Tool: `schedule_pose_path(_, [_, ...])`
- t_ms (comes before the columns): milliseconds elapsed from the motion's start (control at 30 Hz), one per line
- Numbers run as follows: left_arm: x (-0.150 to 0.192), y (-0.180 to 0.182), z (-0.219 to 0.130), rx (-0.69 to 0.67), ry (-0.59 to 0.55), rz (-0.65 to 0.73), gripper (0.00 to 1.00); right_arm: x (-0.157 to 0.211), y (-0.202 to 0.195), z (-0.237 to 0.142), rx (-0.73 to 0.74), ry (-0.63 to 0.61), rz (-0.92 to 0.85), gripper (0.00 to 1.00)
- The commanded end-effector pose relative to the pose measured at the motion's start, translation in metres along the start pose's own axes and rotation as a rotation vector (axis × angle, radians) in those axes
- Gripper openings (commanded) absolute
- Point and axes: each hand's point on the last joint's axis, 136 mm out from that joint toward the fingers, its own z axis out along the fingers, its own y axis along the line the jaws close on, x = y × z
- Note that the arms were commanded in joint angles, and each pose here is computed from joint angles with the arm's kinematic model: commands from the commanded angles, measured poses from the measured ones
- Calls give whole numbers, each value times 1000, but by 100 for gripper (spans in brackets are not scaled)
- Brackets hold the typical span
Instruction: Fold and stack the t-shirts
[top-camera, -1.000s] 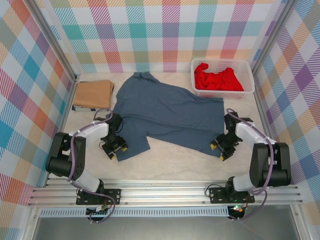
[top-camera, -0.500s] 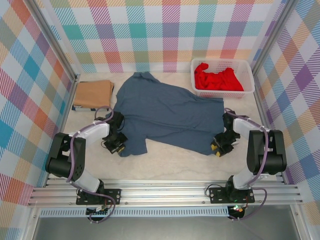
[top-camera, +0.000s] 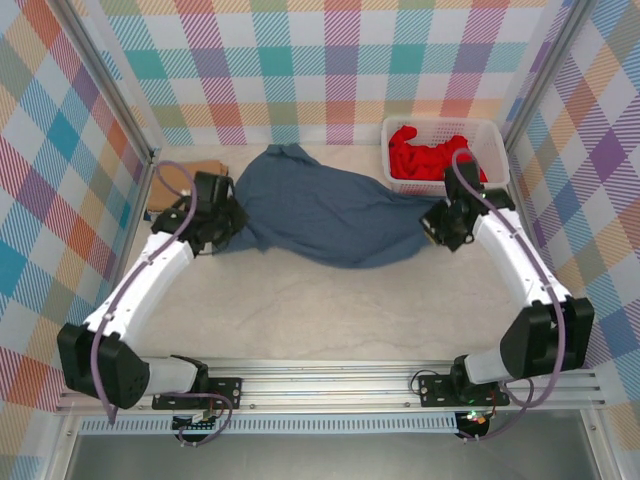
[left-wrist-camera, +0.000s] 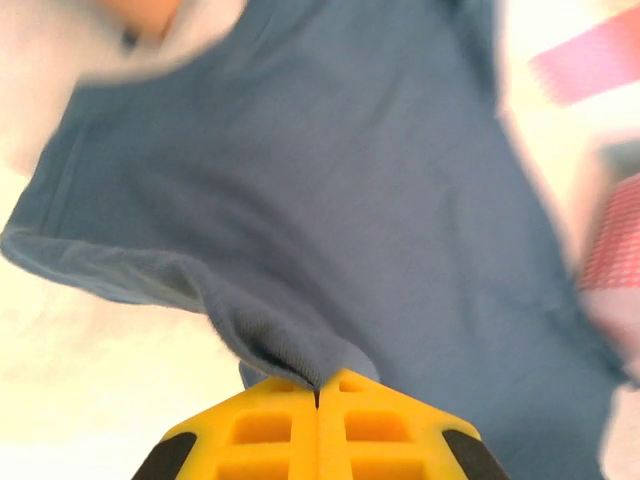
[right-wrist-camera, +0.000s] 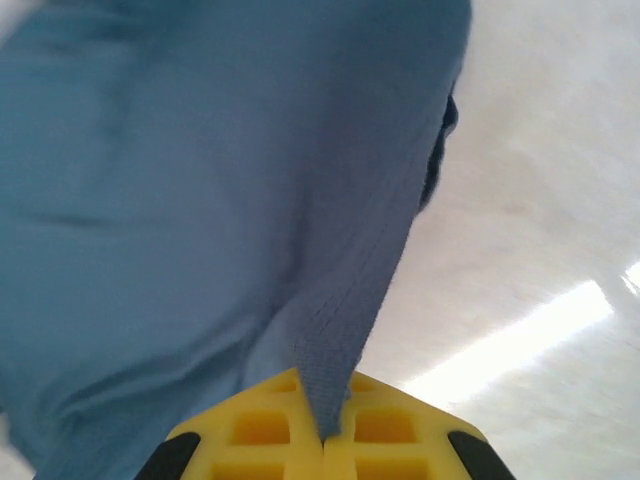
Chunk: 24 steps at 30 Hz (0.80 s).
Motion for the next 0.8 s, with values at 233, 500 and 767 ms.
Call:
schedule_pose_path(233, [-68,-67,-114,245,-244,20,0,-30,40,-120,-149,-263,-123,0])
schedule_pose_path(500, [25,25,-80,47,7,-13,0,14,-29,-89,-17,-155,-82,0])
schedule_pose_path(767, [202,126,17,-129,531,-112,0,66,-124,16,238,112,91,0])
